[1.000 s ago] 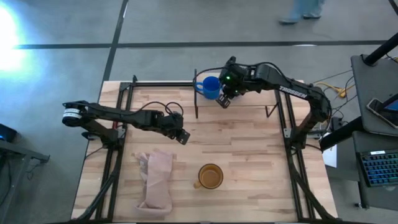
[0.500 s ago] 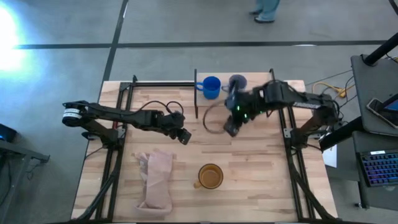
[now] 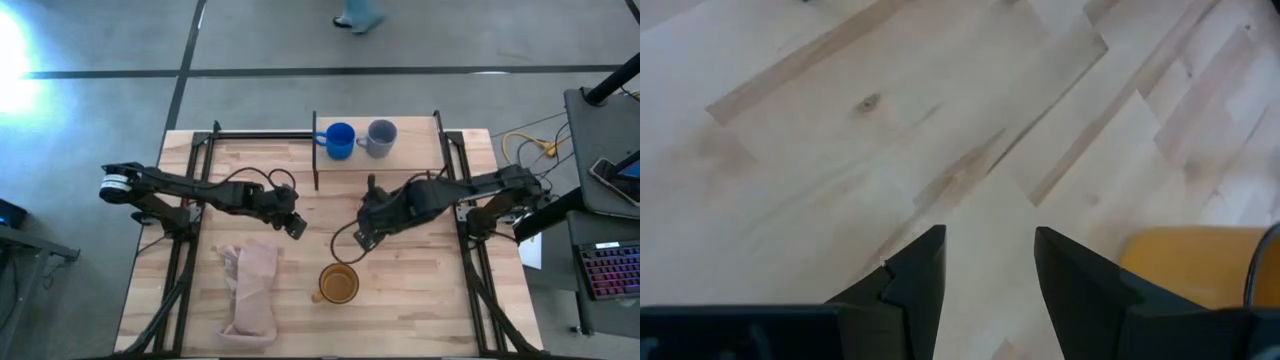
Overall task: Stack small to large cups/mugs on shelf
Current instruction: Put the brown mug on the shelf
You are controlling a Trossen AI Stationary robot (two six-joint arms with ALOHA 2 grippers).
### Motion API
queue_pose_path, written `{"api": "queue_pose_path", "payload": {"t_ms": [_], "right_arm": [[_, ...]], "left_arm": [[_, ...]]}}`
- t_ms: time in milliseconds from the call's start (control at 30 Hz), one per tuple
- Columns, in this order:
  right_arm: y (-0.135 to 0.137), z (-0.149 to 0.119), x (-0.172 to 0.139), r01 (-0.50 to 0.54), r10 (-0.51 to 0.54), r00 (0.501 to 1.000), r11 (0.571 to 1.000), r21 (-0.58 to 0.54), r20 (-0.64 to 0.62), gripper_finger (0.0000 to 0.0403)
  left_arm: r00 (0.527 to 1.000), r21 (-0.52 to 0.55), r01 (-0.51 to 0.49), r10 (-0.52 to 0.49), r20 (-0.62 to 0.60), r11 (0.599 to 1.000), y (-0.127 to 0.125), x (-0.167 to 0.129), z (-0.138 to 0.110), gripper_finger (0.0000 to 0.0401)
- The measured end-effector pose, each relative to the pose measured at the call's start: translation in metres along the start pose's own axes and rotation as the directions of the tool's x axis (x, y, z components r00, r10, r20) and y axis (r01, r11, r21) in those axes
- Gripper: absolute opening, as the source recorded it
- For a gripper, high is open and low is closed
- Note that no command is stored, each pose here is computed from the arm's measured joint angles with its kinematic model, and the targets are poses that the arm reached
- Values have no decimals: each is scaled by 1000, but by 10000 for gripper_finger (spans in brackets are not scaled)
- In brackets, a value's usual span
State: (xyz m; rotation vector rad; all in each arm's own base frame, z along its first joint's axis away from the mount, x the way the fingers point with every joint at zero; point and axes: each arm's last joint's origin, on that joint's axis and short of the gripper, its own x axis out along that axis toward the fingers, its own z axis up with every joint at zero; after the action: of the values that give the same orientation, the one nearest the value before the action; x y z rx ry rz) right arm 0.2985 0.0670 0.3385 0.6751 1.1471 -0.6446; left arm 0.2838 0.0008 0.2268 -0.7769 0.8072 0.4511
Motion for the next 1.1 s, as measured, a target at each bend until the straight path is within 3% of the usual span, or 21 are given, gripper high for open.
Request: {"api": "queue_pose_path", "payload": {"t_ms": [267, 733, 1100], "right_arm": [[27, -13, 41, -143, 145, 989, 983, 111, -15, 166], [54, -37, 83, -119, 136, 973, 988, 101, -186, 173], [72, -50, 118, -92, 113, 973, 990, 111, -202, 171]], "left_arm": [[999, 80, -31, 34, -34, 996, 0, -3, -8, 140], [1000, 165, 24, -22, -16, 986, -1, -27, -16, 140], [999, 183, 0, 7, -38, 983, 10, -23, -24, 140]]}}
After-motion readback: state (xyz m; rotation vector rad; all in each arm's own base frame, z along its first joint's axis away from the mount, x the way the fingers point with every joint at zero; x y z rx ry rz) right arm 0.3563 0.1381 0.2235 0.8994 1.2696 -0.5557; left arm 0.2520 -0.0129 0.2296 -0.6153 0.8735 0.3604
